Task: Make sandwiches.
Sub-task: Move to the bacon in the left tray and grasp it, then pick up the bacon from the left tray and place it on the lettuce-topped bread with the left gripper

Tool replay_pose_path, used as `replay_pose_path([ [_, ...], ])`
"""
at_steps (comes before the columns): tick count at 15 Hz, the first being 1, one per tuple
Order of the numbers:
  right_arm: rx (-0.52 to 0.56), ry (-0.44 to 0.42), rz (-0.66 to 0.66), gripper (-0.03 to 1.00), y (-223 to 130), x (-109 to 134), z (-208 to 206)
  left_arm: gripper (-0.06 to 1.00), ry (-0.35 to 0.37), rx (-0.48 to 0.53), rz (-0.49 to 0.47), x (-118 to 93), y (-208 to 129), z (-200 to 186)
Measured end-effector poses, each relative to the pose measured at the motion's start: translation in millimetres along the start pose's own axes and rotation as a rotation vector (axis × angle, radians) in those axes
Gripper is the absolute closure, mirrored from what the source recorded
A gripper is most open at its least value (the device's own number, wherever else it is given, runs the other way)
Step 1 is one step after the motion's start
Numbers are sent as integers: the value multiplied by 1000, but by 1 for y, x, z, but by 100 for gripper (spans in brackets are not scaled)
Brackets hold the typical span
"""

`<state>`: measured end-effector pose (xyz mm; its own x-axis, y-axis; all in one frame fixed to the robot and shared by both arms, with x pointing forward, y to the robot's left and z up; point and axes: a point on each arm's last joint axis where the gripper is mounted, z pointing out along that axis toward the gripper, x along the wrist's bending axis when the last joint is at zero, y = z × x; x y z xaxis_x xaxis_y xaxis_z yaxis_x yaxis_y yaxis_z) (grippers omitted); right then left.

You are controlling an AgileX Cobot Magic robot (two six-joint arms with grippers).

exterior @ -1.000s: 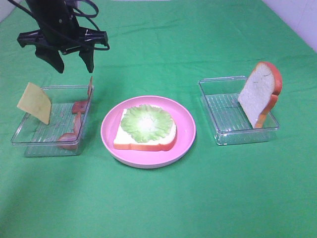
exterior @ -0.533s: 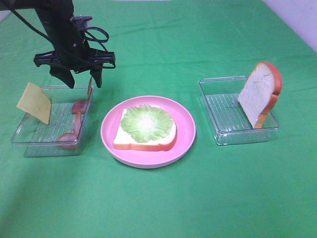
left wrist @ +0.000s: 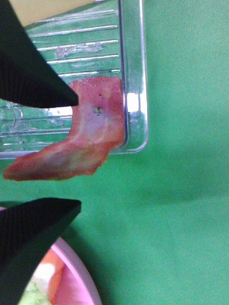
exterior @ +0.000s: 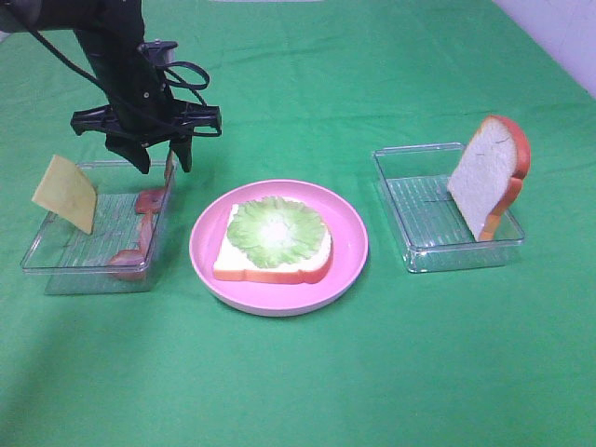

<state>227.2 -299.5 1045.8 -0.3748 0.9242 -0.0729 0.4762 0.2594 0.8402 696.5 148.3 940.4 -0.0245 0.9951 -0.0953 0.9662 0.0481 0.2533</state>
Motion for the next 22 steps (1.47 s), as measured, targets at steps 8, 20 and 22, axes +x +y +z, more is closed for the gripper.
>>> replay_pose_path([
  [8,0,0,0,22,0,0,0,73,0,0,3,0,0,0],
  [20,0,0,0,22,0,0,0,94,-7,-19,4,-2,6,-13],
  [22,0,0,0,22,0,0,0,94,-24,-51,12,-6,16,-33],
])
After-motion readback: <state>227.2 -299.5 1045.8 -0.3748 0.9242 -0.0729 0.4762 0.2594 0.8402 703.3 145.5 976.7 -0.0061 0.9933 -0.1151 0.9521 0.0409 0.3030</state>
